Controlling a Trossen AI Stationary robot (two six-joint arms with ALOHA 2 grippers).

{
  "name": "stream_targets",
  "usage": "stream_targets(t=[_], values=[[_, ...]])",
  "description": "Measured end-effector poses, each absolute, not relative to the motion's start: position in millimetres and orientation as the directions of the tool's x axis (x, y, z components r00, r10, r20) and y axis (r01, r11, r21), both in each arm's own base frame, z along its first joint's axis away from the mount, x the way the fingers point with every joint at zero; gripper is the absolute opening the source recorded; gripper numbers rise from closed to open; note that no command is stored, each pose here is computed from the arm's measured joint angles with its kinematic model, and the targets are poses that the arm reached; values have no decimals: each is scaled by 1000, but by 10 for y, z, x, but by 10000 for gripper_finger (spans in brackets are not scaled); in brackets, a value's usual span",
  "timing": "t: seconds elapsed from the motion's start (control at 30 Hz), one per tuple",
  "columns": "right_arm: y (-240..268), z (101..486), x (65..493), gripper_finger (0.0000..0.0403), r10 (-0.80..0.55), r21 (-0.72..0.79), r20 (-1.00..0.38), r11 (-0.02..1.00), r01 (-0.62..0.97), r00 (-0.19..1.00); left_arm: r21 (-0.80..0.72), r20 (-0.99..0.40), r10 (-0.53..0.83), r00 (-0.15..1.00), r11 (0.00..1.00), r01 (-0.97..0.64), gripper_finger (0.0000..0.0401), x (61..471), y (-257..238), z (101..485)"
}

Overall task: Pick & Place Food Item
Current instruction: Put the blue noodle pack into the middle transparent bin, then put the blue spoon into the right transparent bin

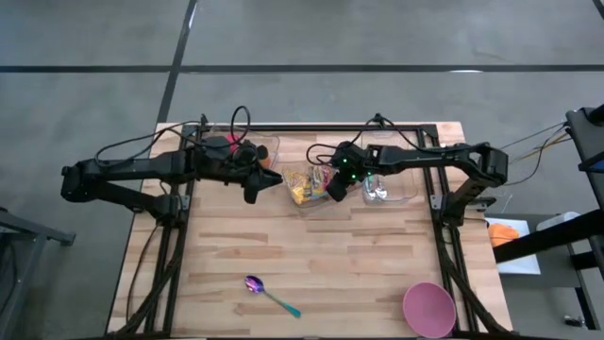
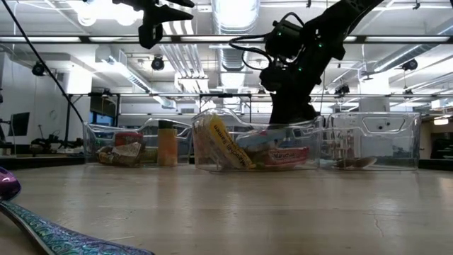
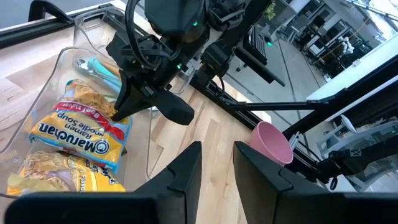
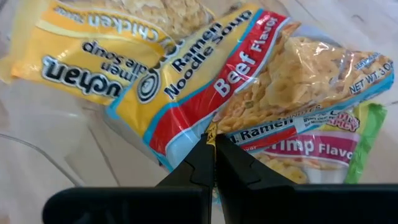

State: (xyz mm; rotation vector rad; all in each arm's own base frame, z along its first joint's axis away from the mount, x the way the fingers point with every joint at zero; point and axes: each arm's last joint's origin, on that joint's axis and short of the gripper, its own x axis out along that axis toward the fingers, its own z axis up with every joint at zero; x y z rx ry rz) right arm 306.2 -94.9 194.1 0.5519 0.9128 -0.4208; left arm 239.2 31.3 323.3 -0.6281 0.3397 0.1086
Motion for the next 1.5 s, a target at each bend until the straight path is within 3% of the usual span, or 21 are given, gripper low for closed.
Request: stream_targets(t=[0.53, 0.77, 1.0, 1.23, 1.5], values=[[-939, 1989, 3040, 8, -93, 286, -823, 784, 551, 560, -550, -350, 1, 937, 809, -206, 101, 2390, 317, 3226], [-902, 2104, 2961, 17, -66, 308, -821, 784, 538, 567, -574, -353, -81, 932, 805, -147, 101, 2386, 295, 3221], [-867, 2432, 2824, 103, -116, 311, -762, 797, 517, 637, -589, -409, -124, 904, 792, -158, 101, 2360, 280, 3163], [-824, 2716, 2658, 190, -167, 340, -695, 780, 525, 699, -567, -419, -237, 876, 822, -49, 101, 2356, 162, 3147], [-747, 3031, 2420, 221, -192, 385, -604, 779, 495, 773, -508, -501, -368, 783, 858, 78, 101, 2403, -149, 3015]])
